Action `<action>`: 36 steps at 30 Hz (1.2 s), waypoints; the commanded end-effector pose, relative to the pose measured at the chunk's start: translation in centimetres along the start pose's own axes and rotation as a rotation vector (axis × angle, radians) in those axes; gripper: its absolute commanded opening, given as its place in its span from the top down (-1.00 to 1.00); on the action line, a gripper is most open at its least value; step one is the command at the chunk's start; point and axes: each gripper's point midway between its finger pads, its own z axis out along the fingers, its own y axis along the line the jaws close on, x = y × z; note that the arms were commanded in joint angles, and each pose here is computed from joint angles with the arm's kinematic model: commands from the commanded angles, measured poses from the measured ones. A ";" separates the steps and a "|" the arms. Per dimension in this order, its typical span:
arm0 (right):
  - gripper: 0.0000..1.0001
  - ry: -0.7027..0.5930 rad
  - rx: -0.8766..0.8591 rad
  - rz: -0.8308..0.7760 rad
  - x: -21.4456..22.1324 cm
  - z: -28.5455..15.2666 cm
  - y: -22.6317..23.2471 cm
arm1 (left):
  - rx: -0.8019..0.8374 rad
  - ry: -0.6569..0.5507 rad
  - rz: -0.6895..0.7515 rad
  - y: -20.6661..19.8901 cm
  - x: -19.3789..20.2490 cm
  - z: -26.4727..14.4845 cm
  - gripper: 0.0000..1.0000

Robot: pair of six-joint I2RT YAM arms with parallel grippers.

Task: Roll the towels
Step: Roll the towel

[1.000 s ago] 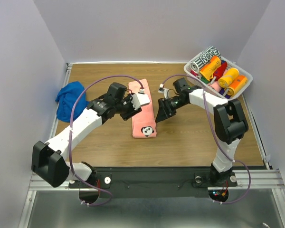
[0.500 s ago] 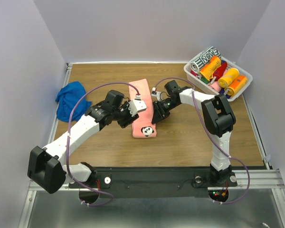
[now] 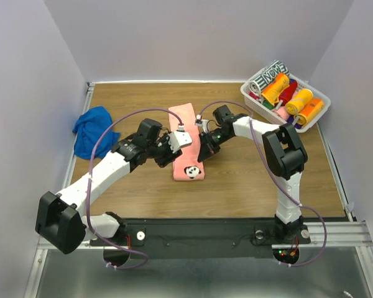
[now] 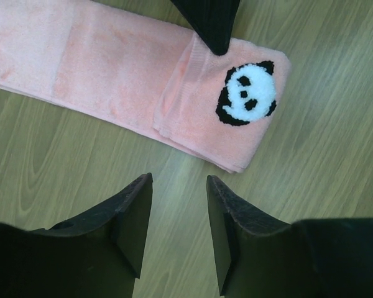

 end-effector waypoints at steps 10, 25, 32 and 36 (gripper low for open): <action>0.85 -0.012 0.164 0.007 -0.6 1.0 -3.7 | 0.059 0.085 0.306 -5.8 3.4 3.4 -0.12; 0.12 -0.016 0.165 0.041 -0.8 1.1 -3.9 | -0.013 0.108 0.506 -5.7 2.7 8.1 -0.41; 0.08 -0.015 0.179 0.057 -0.9 1.2 -4.3 | -0.012 0.115 0.547 -6.0 2.9 9.1 -0.42; 0.05 -0.011 0.179 0.057 -0.7 1.3 -4.3 | -0.068 0.133 0.559 -5.0 3.0 10.0 -0.42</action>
